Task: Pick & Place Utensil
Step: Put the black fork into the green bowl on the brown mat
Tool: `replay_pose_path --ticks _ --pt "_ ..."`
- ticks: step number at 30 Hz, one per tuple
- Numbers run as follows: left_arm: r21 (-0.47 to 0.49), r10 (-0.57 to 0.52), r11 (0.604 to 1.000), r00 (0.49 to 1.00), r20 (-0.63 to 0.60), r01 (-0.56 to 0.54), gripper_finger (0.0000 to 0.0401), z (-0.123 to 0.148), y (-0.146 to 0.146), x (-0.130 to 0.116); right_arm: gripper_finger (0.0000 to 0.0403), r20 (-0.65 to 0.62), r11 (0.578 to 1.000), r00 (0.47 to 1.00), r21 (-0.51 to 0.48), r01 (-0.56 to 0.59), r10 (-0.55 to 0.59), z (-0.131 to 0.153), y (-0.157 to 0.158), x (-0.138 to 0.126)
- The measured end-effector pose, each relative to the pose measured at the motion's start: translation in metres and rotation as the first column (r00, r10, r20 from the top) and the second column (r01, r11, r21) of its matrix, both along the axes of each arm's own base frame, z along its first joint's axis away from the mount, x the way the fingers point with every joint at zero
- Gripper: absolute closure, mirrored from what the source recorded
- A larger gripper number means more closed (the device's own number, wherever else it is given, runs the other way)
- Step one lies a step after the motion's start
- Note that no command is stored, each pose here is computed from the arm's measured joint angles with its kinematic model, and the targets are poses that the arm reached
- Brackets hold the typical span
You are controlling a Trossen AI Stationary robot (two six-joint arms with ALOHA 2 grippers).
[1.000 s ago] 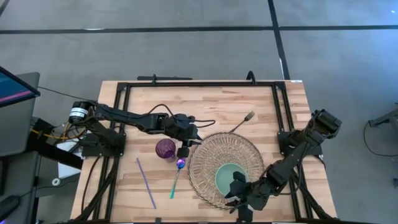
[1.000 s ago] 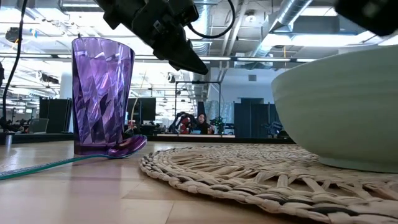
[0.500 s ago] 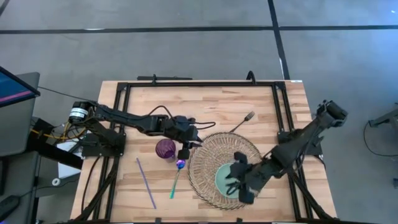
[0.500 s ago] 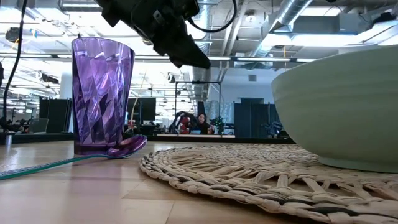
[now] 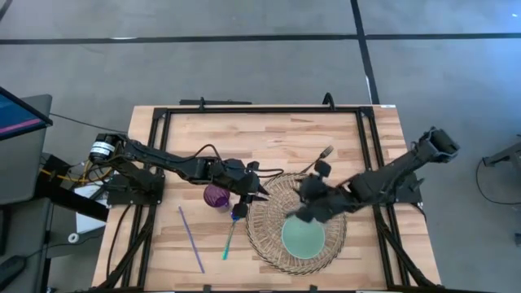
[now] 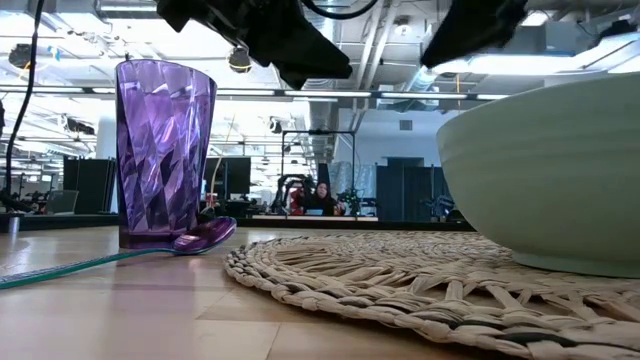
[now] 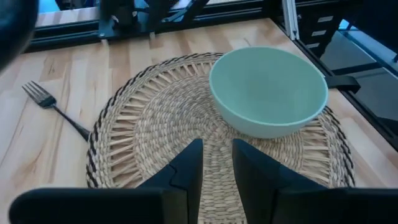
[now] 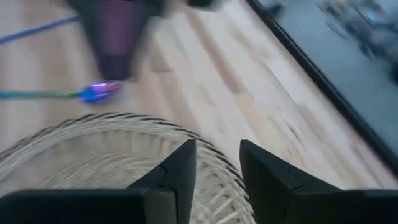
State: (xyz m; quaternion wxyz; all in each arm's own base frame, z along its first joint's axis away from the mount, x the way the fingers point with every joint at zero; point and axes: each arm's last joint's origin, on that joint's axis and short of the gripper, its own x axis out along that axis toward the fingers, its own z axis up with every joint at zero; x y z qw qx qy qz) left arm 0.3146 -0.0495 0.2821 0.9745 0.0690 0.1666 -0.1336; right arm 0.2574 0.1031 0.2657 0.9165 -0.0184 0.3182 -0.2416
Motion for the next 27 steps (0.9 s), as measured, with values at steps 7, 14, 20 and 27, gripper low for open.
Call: replay_pose_path --ticks 7,14,20,27 --pt "-0.001 0.003 1.0 1.0 0.007 -0.003 0.0313 0.001 0.001 0.0 0.0286 0.032 0.93 0.939 0.153 0.334 -0.343 -0.025 -0.046 0.001" --pt "-0.002 0.003 1.0 1.0 0.007 -0.003 0.0313 0.001 0.001 0.0 0.0286 -0.065 0.793 0.819 0.216 0.569 -0.57 -0.052 -0.085 -0.011" --pt "-0.008 0.006 1.0 1.0 0.005 -0.006 0.0313 0.001 0.001 0.0 0.0286 -0.155 0.687 0.734 0.267 0.676 -0.661 -0.065 -0.108 -0.019" --pt "-0.011 0.006 1.0 1.0 0.005 -0.006 0.0313 0.001 0.001 0.0 0.0286 -0.297 0.775 0.777 0.153 0.613 -0.556 -0.071 -0.125 -0.025"
